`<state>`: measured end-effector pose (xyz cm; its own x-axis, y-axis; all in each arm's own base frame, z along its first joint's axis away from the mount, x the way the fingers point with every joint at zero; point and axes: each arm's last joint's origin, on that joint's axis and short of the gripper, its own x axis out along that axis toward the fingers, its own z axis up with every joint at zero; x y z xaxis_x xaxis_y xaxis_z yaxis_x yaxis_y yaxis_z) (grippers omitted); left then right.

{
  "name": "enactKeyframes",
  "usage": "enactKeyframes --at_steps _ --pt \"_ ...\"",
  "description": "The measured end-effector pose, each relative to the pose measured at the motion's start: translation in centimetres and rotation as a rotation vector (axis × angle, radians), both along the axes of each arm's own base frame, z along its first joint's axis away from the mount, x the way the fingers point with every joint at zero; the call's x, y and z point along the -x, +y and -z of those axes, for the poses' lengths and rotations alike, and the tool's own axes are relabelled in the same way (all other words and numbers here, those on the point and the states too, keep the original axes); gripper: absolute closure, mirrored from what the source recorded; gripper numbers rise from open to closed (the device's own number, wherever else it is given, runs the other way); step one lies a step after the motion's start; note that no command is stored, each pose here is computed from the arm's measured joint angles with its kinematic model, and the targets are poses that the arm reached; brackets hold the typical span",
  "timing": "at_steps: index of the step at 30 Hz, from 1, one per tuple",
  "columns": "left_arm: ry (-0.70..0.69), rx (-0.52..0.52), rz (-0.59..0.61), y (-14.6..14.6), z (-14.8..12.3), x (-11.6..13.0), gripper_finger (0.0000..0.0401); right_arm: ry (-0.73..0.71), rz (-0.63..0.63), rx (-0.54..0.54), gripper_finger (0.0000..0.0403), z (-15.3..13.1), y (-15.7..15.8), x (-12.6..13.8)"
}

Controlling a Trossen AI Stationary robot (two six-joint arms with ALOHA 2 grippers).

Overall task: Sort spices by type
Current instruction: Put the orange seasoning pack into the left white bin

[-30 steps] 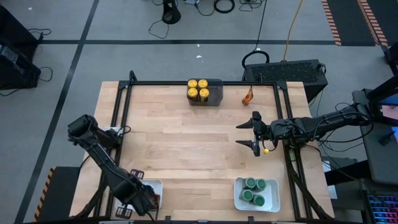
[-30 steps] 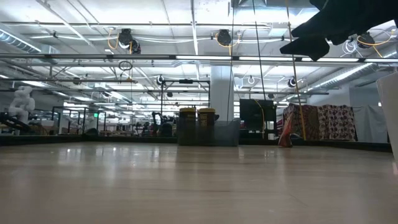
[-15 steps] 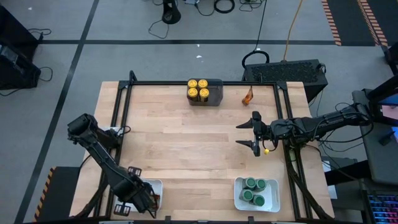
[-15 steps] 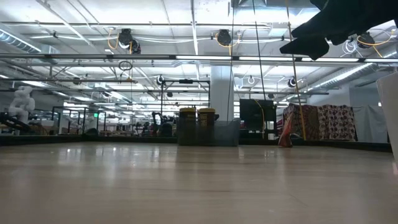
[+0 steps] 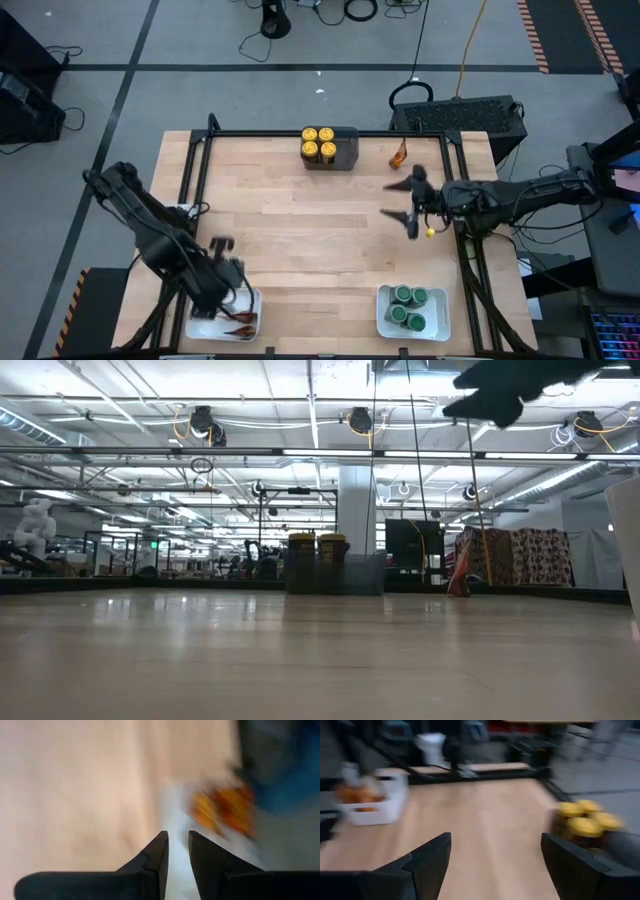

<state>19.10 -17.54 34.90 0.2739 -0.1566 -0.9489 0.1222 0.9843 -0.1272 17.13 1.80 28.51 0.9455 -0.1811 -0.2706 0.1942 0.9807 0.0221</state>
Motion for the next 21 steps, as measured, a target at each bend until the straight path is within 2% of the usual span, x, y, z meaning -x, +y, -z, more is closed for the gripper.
enactKeyframes --at_steps 3,5,10,15,17,21 --pt "-0.263 -0.199 -0.052 1.4 -1.4 0.2 0.0321 0.091 0.152 0.057 0.0111 -2.7 -1.3 0.9" --pt "-0.368 -0.279 -0.044 1.9 -2.0 0.3 0.0321 0.149 0.289 0.069 0.0111 -4.1 -2.4 1.8" --pt "-0.527 -0.411 0.060 2.4 -1.0 -0.1 0.0321 0.191 0.638 -0.065 0.0115 -5.7 -5.1 3.8" --pt "-0.618 -0.386 0.055 4.7 1.0 0.9 0.0321 0.255 0.819 -0.119 0.0124 -4.6 -8.0 3.3" --pt "-0.640 -0.365 0.031 5.9 1.9 1.8 0.0321 0.299 0.857 -0.145 0.0128 -3.9 -9.4 2.4" --pt "-0.775 -0.276 -0.032 7.6 2.2 3.6 0.0321 0.422 0.896 -0.208 0.0134 -1.8 -12.3 0.7"
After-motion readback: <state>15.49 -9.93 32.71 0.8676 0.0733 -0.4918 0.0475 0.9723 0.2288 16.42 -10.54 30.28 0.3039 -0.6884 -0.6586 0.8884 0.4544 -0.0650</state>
